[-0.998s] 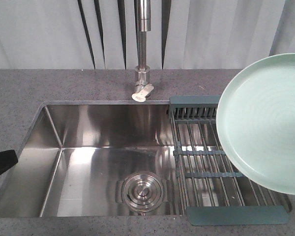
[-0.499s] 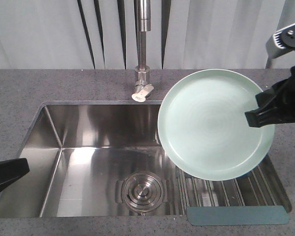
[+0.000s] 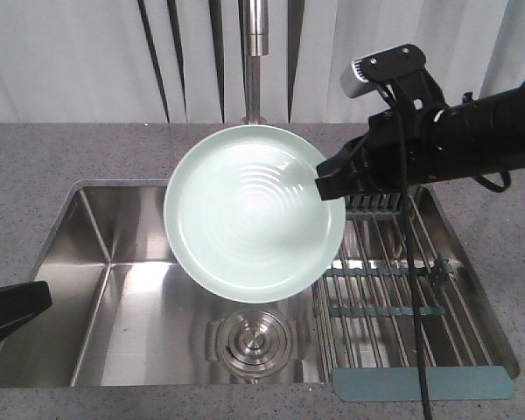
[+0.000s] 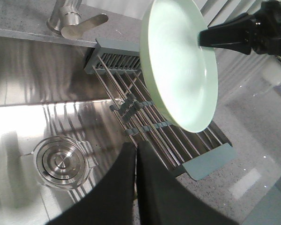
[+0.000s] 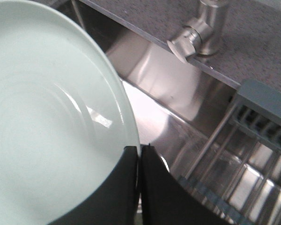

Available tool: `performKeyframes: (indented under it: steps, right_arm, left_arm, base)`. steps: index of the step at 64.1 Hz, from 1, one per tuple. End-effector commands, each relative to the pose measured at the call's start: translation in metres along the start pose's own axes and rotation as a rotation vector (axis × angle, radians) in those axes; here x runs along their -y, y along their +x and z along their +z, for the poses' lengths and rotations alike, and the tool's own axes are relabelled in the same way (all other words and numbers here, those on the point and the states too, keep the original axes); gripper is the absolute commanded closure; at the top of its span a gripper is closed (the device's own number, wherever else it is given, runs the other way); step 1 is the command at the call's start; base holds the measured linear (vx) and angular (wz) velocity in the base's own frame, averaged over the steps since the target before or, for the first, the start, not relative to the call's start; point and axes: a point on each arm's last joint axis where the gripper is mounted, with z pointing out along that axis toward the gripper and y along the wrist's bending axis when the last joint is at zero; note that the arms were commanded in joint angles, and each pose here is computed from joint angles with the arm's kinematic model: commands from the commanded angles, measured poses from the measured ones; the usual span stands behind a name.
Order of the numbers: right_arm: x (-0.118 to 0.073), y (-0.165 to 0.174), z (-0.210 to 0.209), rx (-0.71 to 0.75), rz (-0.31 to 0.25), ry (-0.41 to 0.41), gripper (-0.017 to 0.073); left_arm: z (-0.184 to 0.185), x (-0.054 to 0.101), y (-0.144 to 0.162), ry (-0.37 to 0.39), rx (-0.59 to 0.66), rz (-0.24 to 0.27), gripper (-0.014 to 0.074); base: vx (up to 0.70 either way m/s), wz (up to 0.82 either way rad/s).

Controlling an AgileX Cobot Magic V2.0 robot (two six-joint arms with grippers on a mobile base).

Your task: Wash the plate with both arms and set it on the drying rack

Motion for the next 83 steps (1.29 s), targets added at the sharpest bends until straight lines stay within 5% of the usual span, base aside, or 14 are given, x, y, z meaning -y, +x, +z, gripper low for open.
performKeyframes:
  steps: [1, 18, 39, 48, 73, 83]
  right_arm:
    - [-0.003, -0.031, -0.006, 0.147, 0.002, -0.046, 0.0566]
    - [0.010, -0.064, 0.015, 0.212, 0.002, -0.058, 0.0564]
    - [0.030, -0.058, 0.004, 0.060, -0.061, 0.183, 0.0564]
    - [0.029, -0.052, -0.006, -0.025, -0.067, 0.219, 0.0564]
    - [0.004, -0.047, -0.027, -0.108, 0.001, 0.068, 0.0564]
    - [-0.027, -0.052, -0.017, -0.094, -0.039, -0.004, 0.0564]
  left_arm:
    - [-0.001, 0.005, -0.008, 0.014, 0.038, 0.006, 0.0601]
    - [-0.001, 0.005, -0.008, 0.014, 0.038, 0.006, 0.0601]
    - [-0.001, 0.005, -0.008, 0.013, 0.036, 0.007, 0.0601]
    - [-0.001, 0.005, -0.008, 0.012, 0.036, 0.008, 0.0600]
    - [-0.001, 0.005, -0.008, 0.012, 0.034, 0.008, 0.0600]
    - [-0.001, 0.005, -0.008, 0.012, 0.034, 0.008, 0.0600]
  base:
    - [0.00, 0.00]
    - [0.00, 0.00]
    - [0.00, 0.00]
    - [0.00, 0.00]
    - [0.00, 0.00]
    - [0.00, 0.00]
